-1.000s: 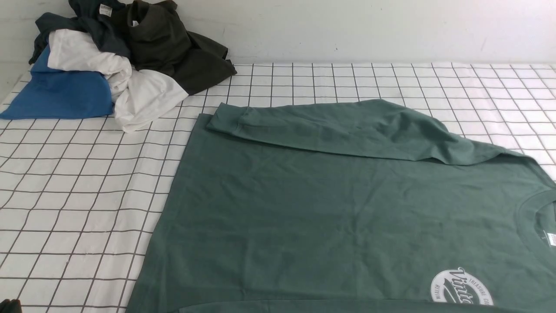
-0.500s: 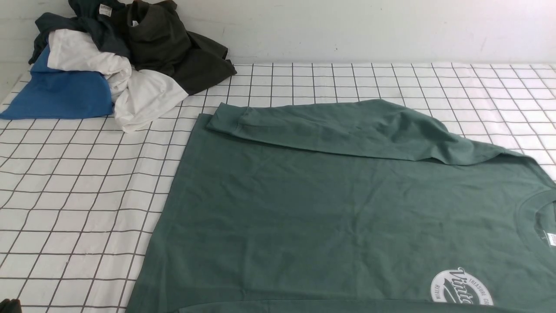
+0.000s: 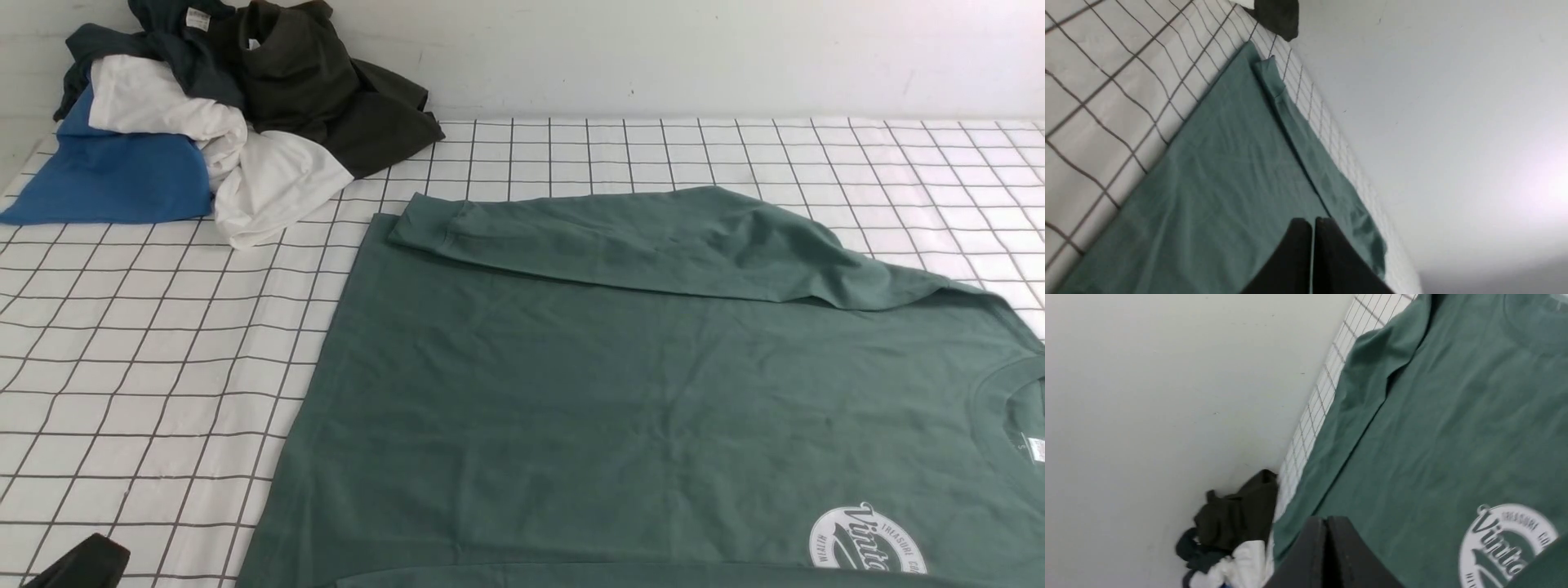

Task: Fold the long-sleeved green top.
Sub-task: Use the left arm to clamp the cuff closest to it, then use the left arm to drag and place the cuff at the centered position on the left edge of the fabric, then use the left arm to clamp the cuff farthest from it

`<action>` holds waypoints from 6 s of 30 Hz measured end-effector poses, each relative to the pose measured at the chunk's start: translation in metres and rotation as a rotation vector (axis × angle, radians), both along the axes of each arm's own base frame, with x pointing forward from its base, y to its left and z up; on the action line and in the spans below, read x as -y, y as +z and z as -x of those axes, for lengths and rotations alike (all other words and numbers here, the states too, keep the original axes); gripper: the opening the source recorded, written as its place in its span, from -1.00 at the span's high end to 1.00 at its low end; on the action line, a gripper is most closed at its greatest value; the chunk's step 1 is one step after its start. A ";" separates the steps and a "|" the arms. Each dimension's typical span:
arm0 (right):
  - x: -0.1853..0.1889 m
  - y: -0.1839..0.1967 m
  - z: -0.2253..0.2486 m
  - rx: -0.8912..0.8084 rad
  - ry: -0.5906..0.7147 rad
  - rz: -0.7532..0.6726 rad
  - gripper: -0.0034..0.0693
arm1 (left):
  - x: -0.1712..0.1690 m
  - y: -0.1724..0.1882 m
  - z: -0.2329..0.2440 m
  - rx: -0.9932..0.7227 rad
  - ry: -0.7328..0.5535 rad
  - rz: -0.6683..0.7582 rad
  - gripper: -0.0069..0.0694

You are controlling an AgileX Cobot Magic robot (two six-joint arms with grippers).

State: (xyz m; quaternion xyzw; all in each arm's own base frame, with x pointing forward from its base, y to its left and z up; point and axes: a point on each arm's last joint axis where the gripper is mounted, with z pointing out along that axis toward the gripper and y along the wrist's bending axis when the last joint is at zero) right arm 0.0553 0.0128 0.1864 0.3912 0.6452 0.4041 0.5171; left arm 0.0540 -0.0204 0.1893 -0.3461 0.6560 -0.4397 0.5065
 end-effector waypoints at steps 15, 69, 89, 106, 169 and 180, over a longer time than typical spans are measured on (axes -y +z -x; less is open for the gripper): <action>0.002 0.057 0.007 0.221 0.012 0.674 0.93 | 0.003 0.091 0.018 0.354 -0.028 -0.568 0.84; -0.048 0.121 -0.063 -0.377 1.192 1.139 0.93 | 0.062 -0.037 -0.151 -0.847 -1.032 -1.114 -0.03; -0.048 0.123 -0.067 -0.348 1.145 1.160 0.93 | 0.080 0.032 -0.164 -0.643 -1.034 -1.178 0.81; -0.031 0.107 -0.094 -0.618 0.931 1.213 0.77 | 0.115 0.167 -0.245 -0.366 -0.944 -1.315 0.81; -0.068 0.119 -0.222 -0.618 0.923 1.206 0.44 | 0.104 -0.045 -0.492 -0.477 -0.531 -1.031 0.18; -0.068 0.119 -0.221 -0.619 0.936 1.198 0.44 | 0.102 -0.017 -0.482 -0.481 -0.608 -1.104 0.79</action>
